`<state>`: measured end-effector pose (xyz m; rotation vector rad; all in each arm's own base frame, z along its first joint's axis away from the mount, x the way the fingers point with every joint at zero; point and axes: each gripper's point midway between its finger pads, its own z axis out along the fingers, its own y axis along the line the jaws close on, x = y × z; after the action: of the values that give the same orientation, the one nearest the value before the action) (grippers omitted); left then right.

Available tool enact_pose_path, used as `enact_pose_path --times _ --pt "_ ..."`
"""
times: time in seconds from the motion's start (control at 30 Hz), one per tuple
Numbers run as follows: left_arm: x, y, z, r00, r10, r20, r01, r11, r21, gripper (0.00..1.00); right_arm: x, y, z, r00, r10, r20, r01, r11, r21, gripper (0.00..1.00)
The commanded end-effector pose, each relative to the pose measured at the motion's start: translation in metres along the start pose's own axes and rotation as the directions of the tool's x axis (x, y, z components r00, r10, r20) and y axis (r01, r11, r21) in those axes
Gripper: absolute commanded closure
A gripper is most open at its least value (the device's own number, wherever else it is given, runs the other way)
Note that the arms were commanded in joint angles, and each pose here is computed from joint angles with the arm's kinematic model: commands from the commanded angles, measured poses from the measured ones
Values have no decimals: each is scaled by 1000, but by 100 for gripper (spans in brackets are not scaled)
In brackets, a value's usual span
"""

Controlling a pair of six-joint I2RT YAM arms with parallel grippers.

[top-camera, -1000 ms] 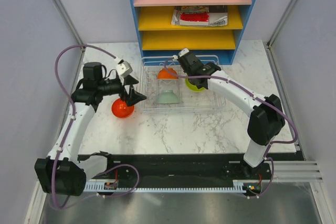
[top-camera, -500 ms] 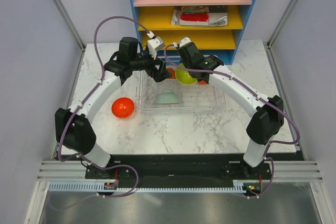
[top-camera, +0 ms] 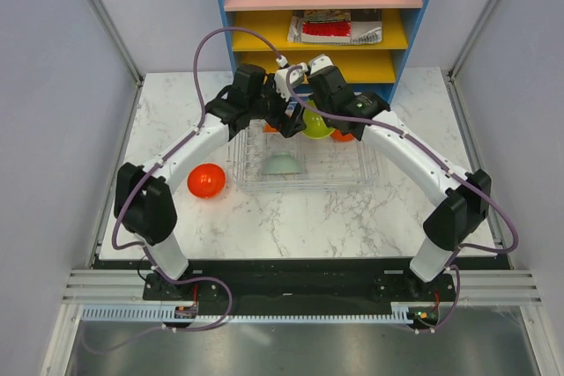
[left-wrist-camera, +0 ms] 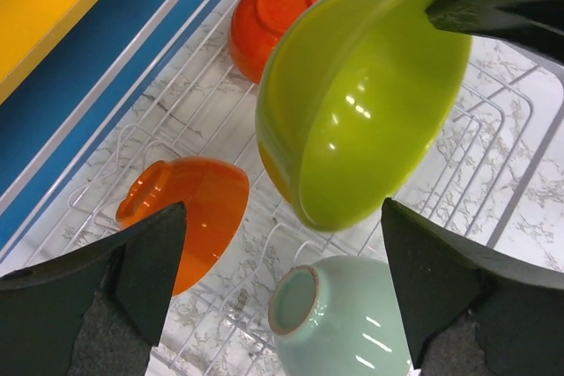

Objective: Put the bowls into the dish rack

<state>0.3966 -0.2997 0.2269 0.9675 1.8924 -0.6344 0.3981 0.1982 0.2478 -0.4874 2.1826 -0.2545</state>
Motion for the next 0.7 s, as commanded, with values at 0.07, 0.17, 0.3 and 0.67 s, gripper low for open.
enact_pose_path --times 0.07,0.17,0.3,0.67 --pt "-30 6 8 997 21 68 -18 998 -53 9 -32 -4 -34 991 62 121 -55 997 -60 100" --pt "-30 5 11 997 21 73 -18 999 -51 26 -30 -3 -34 991 59 119 -52 997 -63 100" --pt "-31 2 13 997 33 71 -30 998 -48 58 -31 -2 -34 991 61 121 -52 996 -72 100" --pt "-29 -3 15 997 38 63 -35 999 -41 98 -32 15 -37 990 76 117 -55 984 -169 81"
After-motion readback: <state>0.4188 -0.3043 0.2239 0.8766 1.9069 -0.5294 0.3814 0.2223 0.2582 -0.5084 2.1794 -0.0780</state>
